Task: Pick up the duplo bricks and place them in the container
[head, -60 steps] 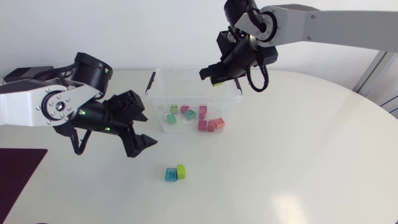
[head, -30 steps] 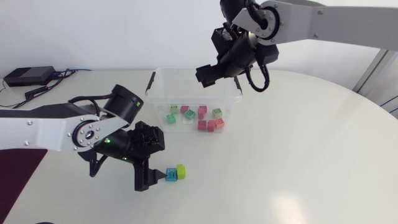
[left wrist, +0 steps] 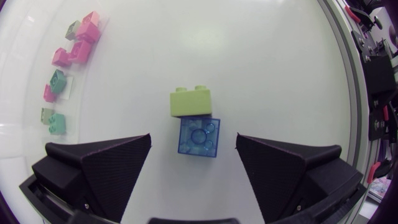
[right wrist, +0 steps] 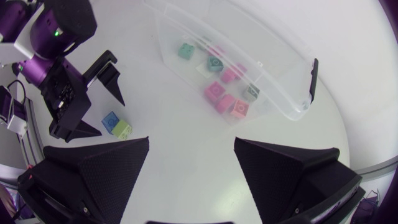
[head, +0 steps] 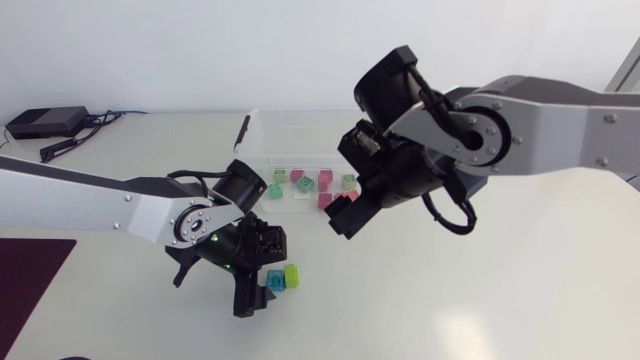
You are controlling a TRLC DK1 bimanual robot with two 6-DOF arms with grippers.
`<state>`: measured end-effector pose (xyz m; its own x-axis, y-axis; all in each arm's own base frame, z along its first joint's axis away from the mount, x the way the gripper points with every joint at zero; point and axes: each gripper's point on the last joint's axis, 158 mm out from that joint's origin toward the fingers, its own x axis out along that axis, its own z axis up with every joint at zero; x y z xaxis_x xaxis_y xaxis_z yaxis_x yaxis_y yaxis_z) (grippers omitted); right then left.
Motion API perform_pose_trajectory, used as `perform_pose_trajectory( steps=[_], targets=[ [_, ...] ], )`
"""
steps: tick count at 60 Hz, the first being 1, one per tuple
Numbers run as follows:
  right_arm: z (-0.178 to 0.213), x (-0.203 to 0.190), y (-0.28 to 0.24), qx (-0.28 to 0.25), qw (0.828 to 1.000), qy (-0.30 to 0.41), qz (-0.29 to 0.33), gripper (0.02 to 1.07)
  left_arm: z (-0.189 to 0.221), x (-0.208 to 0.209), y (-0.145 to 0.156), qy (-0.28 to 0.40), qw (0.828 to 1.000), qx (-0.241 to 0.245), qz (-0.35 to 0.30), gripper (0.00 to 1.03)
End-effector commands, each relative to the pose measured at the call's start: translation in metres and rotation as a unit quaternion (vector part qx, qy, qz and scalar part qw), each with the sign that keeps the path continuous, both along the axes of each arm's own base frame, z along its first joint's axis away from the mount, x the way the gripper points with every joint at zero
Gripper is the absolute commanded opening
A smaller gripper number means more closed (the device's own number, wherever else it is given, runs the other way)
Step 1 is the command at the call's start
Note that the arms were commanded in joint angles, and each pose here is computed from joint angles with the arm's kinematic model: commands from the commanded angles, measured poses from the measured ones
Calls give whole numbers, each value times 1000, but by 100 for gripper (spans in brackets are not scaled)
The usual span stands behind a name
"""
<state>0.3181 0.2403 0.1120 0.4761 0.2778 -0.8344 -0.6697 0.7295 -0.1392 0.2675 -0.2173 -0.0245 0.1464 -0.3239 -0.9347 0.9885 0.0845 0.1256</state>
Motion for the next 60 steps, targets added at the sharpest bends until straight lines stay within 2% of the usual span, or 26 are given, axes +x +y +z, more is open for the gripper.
perform_pose_trajectory(
  steps=[1,5,7,10,13,19,23,26,32,37,47,51,60],
  targets=[
    [-12,-15,-1,-18,1000,0,18,101,-7,4,-8,-2,1000,11,-21,90],
    [-18,-22,-1,-24,999,2,23,101,-10,5,-10,-1,1000,16,-23,84],
    [-23,-26,-3,-29,999,4,26,101,-13,6,-11,1,1000,19,-24,76],
    [-28,-31,-5,-35,999,7,31,101,-15,7,-12,2,999,21,-25,53],
    [-30,-35,-6,-38,999,6,39,101,-14,8,-12,2,1000,20,-23,23],
    [-29,-40,-1,-30,997,-19,67,101,-9,5,-3,11,999,28,-17,22],
    [-26,-43,8,-41,988,-53,136,101,0,7,7,7,1000,28,-10,22],
    [-37,-50,8,-78,981,-36,173,102,10,9,12,0,1000,24,-3,22],
    [-45,-54,15,-80,978,-17,191,102,33,18,24,-22,1000,11,18,22],
    [-60,-60,26,-78,970,10,228,102,60,32,37,-56,997,-11,50,22],
    [-80,-63,43,-119,943,15,310,102,87,39,58,-91,991,-31,88,22],
    [-85,-63,50,-139,927,20,349,102,102,44,65,-102,987,-52,114,22],
    [-95,-67,68,-154,910,68,379,102,139,66,72,-139,970,-109,169,23]
  ],
)
